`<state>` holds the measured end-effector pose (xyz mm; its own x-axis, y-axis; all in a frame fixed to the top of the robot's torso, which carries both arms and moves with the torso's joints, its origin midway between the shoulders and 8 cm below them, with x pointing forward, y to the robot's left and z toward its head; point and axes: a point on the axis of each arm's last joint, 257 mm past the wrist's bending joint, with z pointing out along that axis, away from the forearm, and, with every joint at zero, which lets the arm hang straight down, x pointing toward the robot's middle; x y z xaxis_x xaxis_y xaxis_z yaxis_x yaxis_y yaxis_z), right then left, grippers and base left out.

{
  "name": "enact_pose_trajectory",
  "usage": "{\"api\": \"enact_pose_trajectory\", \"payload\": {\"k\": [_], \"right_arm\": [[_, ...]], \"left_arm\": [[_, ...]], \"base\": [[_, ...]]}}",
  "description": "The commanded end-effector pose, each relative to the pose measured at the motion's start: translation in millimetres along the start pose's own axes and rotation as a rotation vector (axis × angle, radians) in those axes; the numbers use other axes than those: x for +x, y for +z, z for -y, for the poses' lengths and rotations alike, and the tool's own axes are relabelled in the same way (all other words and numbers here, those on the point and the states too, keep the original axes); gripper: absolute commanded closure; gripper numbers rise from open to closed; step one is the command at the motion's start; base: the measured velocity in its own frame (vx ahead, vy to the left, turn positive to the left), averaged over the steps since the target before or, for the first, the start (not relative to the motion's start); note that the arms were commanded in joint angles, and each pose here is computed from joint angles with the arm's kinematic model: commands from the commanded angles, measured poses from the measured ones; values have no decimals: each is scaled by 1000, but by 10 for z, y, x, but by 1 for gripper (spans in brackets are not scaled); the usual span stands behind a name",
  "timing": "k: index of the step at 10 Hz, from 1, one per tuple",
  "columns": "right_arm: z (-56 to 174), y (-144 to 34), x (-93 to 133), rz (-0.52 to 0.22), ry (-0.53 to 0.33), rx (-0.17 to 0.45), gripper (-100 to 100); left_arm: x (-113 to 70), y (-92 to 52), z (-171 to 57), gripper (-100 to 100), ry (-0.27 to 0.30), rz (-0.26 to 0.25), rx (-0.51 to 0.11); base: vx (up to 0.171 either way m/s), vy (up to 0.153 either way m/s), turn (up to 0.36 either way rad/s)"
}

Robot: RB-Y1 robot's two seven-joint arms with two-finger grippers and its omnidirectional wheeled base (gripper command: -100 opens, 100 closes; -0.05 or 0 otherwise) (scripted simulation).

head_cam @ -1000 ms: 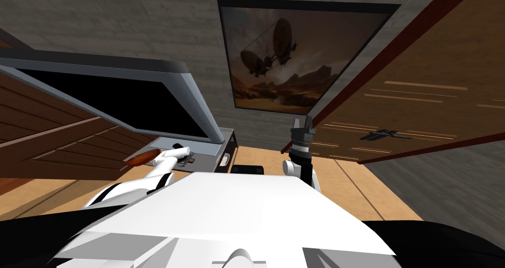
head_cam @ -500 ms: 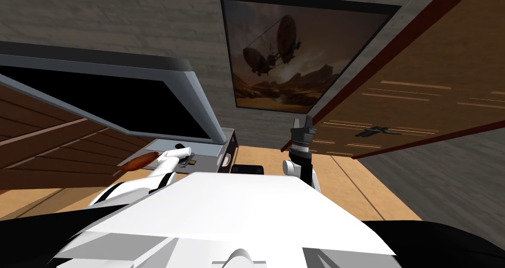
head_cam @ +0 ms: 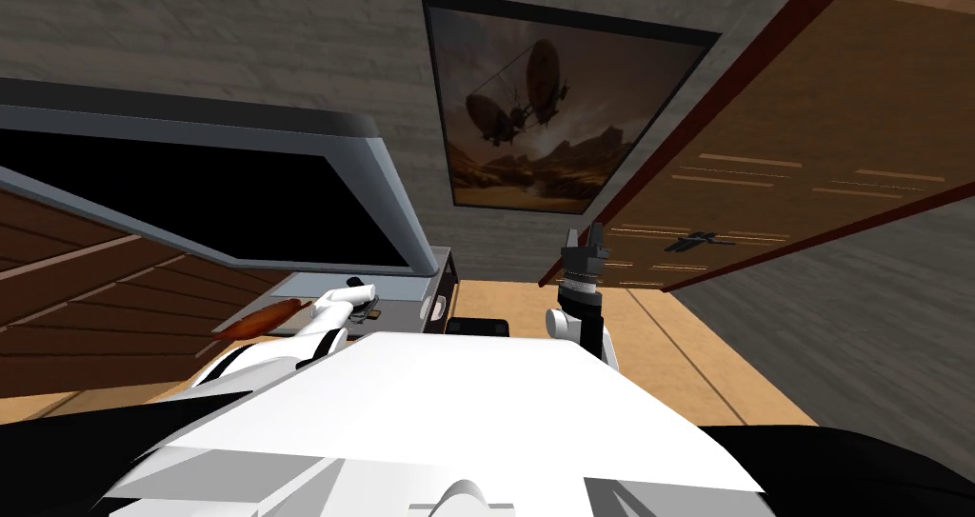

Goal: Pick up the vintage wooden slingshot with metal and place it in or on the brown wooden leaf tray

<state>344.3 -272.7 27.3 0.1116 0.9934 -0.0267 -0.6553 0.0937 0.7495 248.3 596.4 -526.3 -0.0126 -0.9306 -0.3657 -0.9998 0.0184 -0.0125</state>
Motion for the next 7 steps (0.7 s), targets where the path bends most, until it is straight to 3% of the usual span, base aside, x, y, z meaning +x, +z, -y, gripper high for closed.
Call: {"api": "enact_pose_trajectory", "payload": {"k": [1, 3, 4, 7], "right_arm": [[0, 0, 0, 0, 0, 0, 0], [0, 0, 0, 0, 0, 0, 0], [0, 0, 0, 0, 0, 0, 0], [0, 0, 0, 0, 0, 0, 0]], "left_arm": [[53, 16, 10, -100, -17, 1, -5], [62, 14, 14, -100, -18, 1, -7], [66, 14, 15, 100, -21, 1, -7], [66, 19, -2, 100, -23, 1, -10]], "base": [[-38, 20, -127], [-26, 13, -84], [-2, -2, 13], [0, 0, 0]]}}
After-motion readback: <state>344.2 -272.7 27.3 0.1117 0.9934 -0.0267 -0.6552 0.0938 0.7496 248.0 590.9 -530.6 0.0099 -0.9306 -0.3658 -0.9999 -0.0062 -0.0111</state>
